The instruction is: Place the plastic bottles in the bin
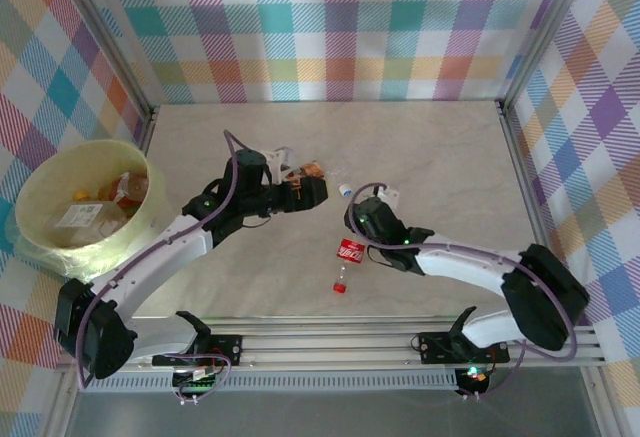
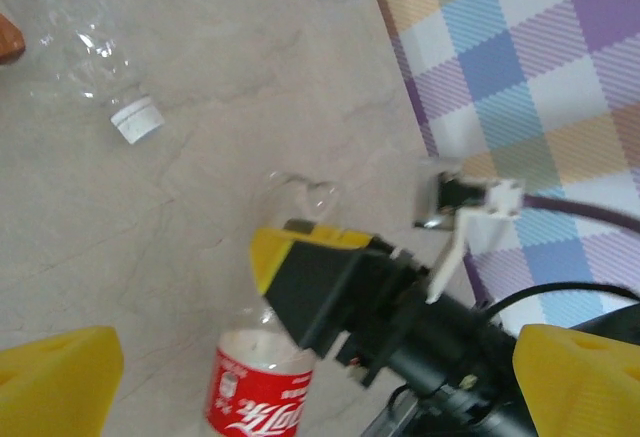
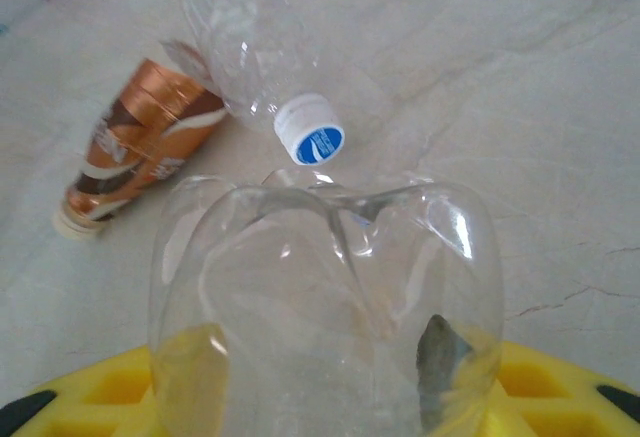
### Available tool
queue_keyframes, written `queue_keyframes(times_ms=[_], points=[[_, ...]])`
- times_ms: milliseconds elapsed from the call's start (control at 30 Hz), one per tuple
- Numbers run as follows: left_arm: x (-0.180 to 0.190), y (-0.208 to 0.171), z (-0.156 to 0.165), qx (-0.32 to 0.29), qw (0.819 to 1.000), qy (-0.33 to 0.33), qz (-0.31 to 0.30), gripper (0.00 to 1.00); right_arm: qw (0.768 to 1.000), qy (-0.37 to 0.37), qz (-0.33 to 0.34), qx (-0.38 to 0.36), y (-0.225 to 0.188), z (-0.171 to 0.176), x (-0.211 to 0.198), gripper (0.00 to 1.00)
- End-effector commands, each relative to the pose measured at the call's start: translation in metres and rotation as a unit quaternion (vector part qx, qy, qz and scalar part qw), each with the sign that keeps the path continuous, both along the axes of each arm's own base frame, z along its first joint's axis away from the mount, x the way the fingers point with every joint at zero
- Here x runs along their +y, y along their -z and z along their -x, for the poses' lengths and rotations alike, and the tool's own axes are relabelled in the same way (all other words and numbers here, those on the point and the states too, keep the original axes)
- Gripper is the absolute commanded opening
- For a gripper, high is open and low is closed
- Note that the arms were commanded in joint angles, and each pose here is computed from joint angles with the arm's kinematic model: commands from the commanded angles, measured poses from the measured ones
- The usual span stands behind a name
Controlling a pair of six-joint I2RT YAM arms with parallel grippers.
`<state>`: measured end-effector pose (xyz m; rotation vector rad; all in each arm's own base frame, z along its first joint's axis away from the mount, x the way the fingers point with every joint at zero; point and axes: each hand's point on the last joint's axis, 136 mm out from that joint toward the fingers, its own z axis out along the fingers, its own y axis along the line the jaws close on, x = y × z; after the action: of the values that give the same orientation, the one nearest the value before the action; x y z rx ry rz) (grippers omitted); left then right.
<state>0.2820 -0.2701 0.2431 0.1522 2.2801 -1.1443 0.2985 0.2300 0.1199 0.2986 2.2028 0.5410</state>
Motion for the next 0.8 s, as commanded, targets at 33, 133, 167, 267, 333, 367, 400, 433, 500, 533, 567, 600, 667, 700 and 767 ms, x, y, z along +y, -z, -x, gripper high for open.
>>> queue_keyframes(times_ms=[33,133,167,267,333,367,400,433,500,533,567,600,667,700,767], points=[[-0.013,-0.015,0.026,-0.062,0.993,0.099,0.013,1.0,0.992,-0.001,-0.089,-0.092,-0.066,-0.004,0.002,0.41],[-0.019,-0.019,0.044,-0.07,0.985,0.155,0.031,1.0,0.984,-0.037,-0.113,-0.129,-0.102,0.002,0.008,0.41],[-0.022,-0.022,0.048,-0.07,0.982,0.17,0.041,1.0,0.982,-0.046,-0.121,-0.14,-0.113,0.005,0.009,0.41],[-0.029,-0.032,0.059,-0.079,0.973,0.207,0.07,1.0,0.971,-0.07,-0.15,-0.171,-0.142,0.012,0.012,0.41],[-0.032,-0.041,0.065,-0.086,0.966,0.228,0.09,1.0,0.963,-0.088,-0.168,-0.191,-0.159,0.017,0.015,0.41],[-0.034,-0.045,0.066,-0.09,0.963,0.236,0.097,1.0,0.958,-0.097,-0.177,-0.201,-0.168,0.019,0.016,0.41],[-0.035,-0.047,0.068,-0.092,0.96,0.244,0.102,1.0,0.954,-0.106,-0.184,-0.209,-0.175,0.022,0.018,0.41],[-0.036,-0.05,0.069,-0.094,0.958,0.249,0.105,1.0,0.949,-0.115,-0.194,-0.219,-0.183,0.024,0.02,0.41],[-0.037,-0.052,0.07,-0.094,0.956,0.257,0.107,1.0,0.941,-0.132,-0.208,-0.233,-0.197,0.028,0.025,0.41],[-0.038,-0.053,0.07,-0.093,0.955,0.26,0.107,1.0,0.936,-0.141,-0.216,-0.239,-0.204,0.03,0.028,0.41],[-0.039,-0.053,0.07,-0.091,0.955,0.261,0.107,1.0,0.931,-0.149,-0.224,-0.245,-0.211,0.032,0.03,0.41],[-0.039,-0.052,0.07,-0.088,0.955,0.262,0.107,1.0,0.927,-0.155,-0.231,-0.25,-0.217,0.033,0.032,0.41],[-0.04,-0.052,0.07,-0.085,0.955,0.262,0.111,1.0,0.922,-0.159,-0.244,-0.255,-0.225,0.033,0.035,0.41],[-0.041,-0.053,0.069,-0.085,0.955,0.261,0.114,1.0,0.92,-0.157,-0.249,-0.257,-0.229,0.032,0.036,0.42],[-0.042,-0.055,0.07,-0.089,0.952,0.265,0.123,1.0,0.917,-0.154,-0.26,-0.26,-0.235,0.029,0.039,0.42]])
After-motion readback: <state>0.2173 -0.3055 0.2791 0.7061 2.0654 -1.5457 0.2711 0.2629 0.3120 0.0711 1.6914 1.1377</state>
